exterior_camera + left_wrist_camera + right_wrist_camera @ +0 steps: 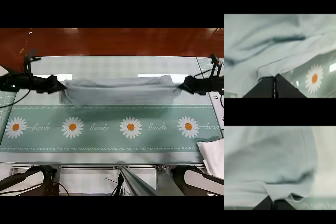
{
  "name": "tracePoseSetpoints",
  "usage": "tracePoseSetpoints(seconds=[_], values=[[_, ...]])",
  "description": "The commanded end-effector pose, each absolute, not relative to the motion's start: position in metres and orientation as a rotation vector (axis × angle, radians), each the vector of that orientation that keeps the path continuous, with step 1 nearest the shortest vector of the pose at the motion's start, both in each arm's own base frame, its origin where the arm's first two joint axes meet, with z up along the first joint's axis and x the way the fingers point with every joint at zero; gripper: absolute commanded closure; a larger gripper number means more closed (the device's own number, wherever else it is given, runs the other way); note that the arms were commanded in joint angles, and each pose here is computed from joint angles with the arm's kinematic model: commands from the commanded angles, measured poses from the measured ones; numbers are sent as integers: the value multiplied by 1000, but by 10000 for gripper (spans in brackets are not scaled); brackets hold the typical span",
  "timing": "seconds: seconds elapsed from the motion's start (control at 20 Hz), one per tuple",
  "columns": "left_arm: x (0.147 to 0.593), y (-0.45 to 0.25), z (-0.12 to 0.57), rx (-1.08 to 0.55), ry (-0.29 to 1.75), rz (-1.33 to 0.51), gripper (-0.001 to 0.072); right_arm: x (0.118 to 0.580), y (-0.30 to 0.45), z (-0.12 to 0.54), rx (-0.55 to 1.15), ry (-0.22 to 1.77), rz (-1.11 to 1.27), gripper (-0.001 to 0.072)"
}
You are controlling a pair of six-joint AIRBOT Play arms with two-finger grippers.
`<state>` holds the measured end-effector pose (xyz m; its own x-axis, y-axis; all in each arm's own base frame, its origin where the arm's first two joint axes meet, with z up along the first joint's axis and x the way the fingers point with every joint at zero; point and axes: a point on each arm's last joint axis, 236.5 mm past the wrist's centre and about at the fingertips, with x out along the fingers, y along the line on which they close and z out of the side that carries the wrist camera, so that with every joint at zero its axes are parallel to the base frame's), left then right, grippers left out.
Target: Fold the shirts.
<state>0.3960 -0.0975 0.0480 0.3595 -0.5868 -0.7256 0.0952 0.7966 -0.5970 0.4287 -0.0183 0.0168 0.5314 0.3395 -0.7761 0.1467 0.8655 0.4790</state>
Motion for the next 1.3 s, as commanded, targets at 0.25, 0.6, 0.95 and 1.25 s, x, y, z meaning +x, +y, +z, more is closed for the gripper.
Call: tracePoseSetpoints(seconds=[0.25,0.6,0.95,1.25], values=[[481,-101,9,-640,1164,-503,670,537,-20,22,565,718,4,697],[502,-103,-42,-750,1236,-497,574,532,-14,-51,615,870,-9,693],[463,-68,-24,-840,1363,-560,171,498,-93,-22,401,898,-130,164],[453,-75,-9,-819,1376,-603,171,466,-90,-67,732,1076,-141,99]])
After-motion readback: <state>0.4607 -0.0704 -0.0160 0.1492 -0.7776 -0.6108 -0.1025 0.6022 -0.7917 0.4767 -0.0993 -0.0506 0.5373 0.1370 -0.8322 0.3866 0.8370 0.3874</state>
